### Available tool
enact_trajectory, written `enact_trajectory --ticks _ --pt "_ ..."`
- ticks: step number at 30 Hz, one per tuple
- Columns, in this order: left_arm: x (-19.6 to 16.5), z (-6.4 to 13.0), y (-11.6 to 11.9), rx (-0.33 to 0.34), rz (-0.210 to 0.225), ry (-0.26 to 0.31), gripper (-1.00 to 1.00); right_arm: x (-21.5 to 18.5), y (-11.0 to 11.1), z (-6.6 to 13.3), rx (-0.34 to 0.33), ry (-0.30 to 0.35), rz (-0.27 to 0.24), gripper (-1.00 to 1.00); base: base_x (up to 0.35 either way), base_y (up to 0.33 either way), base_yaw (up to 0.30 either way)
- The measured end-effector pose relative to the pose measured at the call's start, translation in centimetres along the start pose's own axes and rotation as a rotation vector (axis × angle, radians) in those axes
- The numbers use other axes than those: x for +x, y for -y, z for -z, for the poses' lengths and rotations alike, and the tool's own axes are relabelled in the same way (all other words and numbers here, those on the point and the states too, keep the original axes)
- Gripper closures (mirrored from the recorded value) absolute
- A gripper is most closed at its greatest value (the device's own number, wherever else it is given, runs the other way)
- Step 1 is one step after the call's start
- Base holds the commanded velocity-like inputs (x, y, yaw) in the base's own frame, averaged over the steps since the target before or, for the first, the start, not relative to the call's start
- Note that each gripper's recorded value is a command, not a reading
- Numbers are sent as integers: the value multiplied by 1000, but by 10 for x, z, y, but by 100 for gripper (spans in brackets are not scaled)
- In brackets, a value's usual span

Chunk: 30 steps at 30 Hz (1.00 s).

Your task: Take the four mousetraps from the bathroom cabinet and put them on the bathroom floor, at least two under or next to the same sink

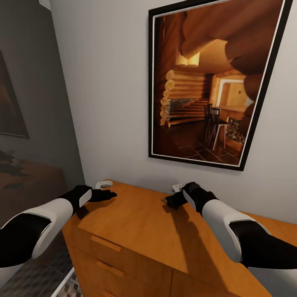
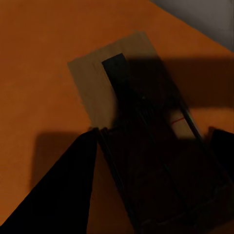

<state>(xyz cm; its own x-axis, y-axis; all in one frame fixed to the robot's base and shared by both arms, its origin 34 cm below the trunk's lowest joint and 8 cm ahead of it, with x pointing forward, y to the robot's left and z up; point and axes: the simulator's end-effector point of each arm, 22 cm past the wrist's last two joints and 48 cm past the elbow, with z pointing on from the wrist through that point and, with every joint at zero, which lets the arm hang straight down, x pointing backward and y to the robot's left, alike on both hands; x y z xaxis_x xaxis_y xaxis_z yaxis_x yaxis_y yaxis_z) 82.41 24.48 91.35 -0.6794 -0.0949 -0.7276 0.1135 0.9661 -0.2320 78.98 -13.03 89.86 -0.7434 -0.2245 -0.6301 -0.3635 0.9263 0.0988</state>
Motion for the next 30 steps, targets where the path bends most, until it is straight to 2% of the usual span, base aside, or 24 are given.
enact_trajectory --ticks 6,17,21,30 --pt "0 0 0 0 1 0 -100 3 2 5 5 -38 -19 100 0 0 0" --pt "0 0 0 1 1 1 -100 -52 6 51 47 1 -20 100 0 0 0" --pt "0 0 0 0 0 0 -100 -55 5 59 47 -14 -35 100 0 0 0" --pt "0 0 0 1 1 0 -100 -54 3 62 39 -28 -49 100 0 0 0"
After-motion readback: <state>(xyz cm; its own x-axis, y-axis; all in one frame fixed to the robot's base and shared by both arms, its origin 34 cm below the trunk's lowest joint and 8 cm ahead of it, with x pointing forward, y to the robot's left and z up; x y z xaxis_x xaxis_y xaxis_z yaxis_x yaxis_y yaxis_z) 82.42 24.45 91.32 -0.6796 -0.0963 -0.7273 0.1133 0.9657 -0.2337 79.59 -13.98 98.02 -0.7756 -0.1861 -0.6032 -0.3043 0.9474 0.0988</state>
